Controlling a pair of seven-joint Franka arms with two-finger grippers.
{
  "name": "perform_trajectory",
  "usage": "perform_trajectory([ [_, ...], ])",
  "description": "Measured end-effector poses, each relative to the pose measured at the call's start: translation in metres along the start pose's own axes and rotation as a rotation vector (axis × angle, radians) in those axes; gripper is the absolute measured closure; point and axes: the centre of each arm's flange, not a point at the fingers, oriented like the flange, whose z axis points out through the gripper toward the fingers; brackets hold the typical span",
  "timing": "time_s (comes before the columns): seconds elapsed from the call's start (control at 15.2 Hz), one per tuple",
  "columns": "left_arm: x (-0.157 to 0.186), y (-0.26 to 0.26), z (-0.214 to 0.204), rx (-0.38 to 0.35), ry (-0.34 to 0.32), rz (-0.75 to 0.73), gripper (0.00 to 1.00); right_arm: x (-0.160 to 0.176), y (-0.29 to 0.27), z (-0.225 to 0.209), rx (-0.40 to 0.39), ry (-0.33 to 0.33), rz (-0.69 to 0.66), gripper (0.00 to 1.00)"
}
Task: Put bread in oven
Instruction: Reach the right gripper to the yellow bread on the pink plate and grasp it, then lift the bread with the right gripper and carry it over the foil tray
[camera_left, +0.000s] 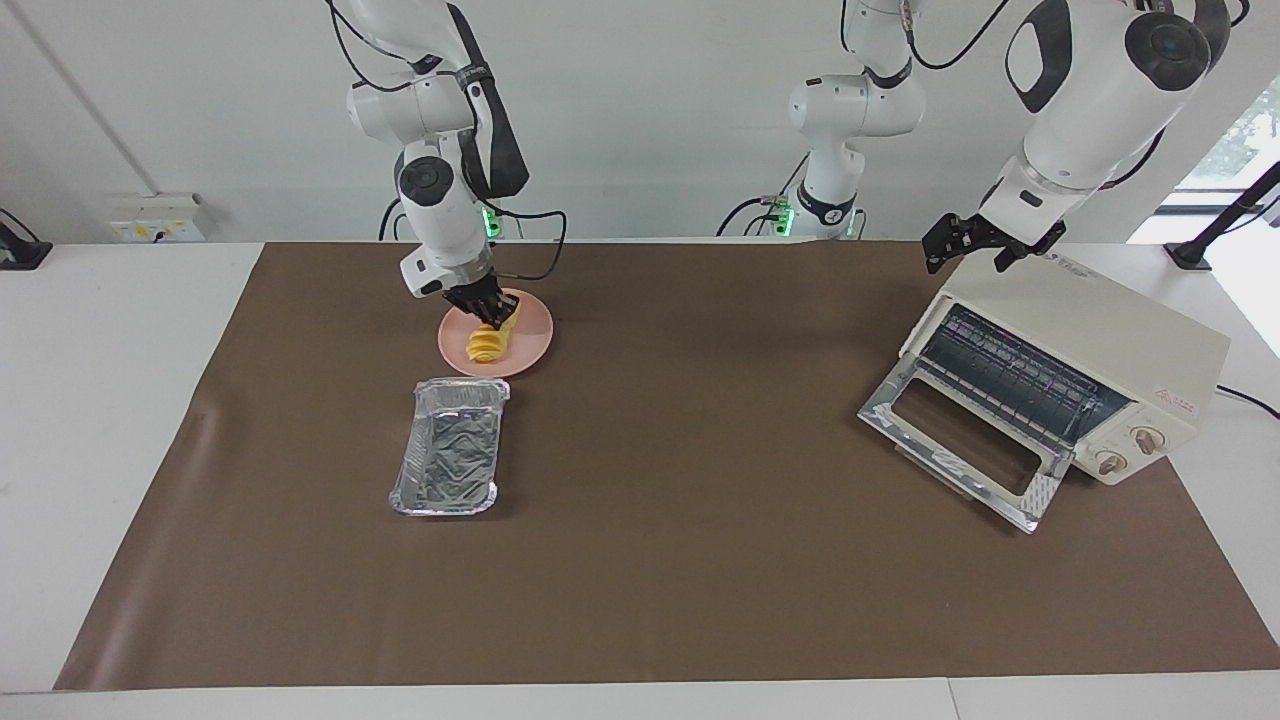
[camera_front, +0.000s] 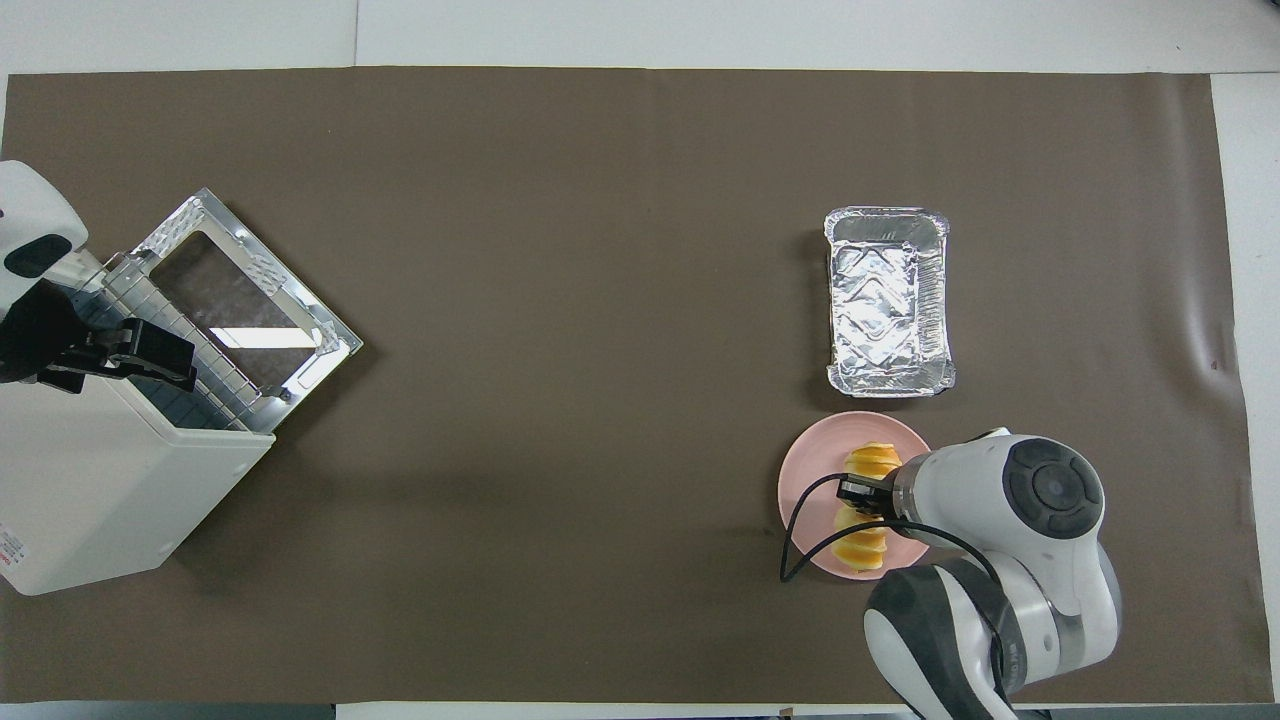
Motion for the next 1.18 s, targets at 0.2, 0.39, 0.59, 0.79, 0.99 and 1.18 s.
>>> perform_trajectory([
  [0.2, 0.000, 0.000, 0.000, 0.000, 0.000, 0.000, 0.00, 0.007, -0.015, -0.047, -0.002, -0.022, -0.002, 0.89],
  [0.39, 0.000, 0.000, 0.000, 0.000, 0.000, 0.000, 0.00, 0.027, -0.033, -0.117, 0.041, 0.019, -0.017, 0.91],
  [0.59, 0.000, 0.000, 0.000, 0.000, 0.000, 0.000, 0.00, 0.072, -0.038, -0.168, 0.095, 0.085, -0.048, 0.91],
  [0.79, 0.000, 0.000, 0.000, 0.000, 0.000, 0.000, 0.00, 0.130, -0.048, -0.172, 0.104, 0.100, -0.098, 0.91],
  [0.99, 0.000, 0.000, 0.000, 0.000, 0.000, 0.000, 0.00, 0.181, -0.057, -0.143, 0.093, 0.122, -0.181, 0.91],
  [1.18, 0.000, 0.000, 0.000, 0.000, 0.000, 0.000, 0.00, 0.200, -0.057, -0.099, 0.069, 0.099, -0.269, 0.91],
])
